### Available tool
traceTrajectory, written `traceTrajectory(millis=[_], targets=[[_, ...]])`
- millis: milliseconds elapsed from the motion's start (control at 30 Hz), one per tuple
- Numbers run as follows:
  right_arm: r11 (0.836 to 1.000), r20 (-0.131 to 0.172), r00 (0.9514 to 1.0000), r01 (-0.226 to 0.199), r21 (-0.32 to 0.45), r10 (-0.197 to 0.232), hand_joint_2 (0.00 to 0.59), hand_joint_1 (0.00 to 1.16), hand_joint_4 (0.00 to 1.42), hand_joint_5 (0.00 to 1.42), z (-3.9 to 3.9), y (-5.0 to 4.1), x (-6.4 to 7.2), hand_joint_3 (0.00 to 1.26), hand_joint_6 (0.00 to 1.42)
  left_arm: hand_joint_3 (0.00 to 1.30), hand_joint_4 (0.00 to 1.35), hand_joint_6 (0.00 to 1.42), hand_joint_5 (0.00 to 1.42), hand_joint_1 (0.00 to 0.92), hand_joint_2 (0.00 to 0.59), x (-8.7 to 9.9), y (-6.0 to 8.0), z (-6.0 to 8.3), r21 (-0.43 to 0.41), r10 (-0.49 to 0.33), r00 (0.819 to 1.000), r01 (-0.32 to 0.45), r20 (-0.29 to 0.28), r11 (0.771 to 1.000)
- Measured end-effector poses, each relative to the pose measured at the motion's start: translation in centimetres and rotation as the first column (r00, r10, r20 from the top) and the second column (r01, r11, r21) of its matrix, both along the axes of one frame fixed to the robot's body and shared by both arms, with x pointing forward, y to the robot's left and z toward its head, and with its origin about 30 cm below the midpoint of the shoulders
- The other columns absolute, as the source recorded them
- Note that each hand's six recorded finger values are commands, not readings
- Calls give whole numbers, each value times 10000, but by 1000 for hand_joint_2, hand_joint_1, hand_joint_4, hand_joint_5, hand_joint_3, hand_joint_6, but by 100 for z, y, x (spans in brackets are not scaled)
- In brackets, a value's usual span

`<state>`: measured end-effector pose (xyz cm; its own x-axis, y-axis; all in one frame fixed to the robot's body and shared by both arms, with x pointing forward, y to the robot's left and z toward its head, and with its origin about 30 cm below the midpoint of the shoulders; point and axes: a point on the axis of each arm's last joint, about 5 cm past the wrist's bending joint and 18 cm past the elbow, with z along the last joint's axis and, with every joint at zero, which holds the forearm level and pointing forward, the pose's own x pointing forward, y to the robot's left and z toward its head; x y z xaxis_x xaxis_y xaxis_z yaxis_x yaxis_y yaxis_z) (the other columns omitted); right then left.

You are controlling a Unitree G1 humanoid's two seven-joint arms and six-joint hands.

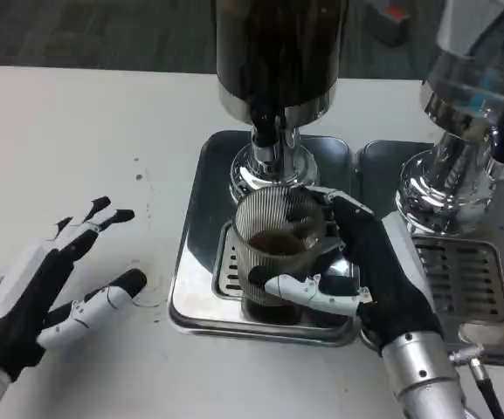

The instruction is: Grasp the cup under the faucet to collect the drink, then remove the cup.

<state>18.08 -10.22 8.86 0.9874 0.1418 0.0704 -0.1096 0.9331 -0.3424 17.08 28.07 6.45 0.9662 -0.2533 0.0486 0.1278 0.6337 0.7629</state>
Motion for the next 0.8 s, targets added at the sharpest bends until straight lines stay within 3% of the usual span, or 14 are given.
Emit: traceTrajectory(millis=[133, 300, 533, 700, 800], targets=[[10000, 105, 9999, -28, 16, 28, 224, 953, 563, 654, 25, -13, -32, 419, 813, 179, 0, 0, 114, 0, 107, -49, 32, 40, 625, -126, 9995, 107, 291, 9980], [9999, 86, 9999, -102, -79, 103, 226, 956, 563, 654, 26, -37, -66, 419, 813, 122, 0, 0, 80, 0, 91, -135, 72, 61, 1422, -344, 9992, 310, 210, 9894], [9991, 312, 9991, -266, -341, 277, 227, 959, 563, 654, 65, -52, -106, 419, 813, 28, 0, 0, 1, 0, 88, -352, 60, 99, 2692, -710, 9972, 622, 232, 9611], [9982, 264, 9983, -507, -320, 516, 227, 960, 563, 654, 74, -46, -141, 419, 813, 1, 0, 0, 0, 0, 90, -497, 8, 84, 3726, -791, 9963, 606, 346, 9260], [9976, 178, 9980, -608, -335, 614, 227, 960, 563, 654, 66, -48, -164, 417, 813, 0, 0, 0, 0, 0, 91, -565, 3, 67, 3899, -650, 9973, 460, 355, 9197]])
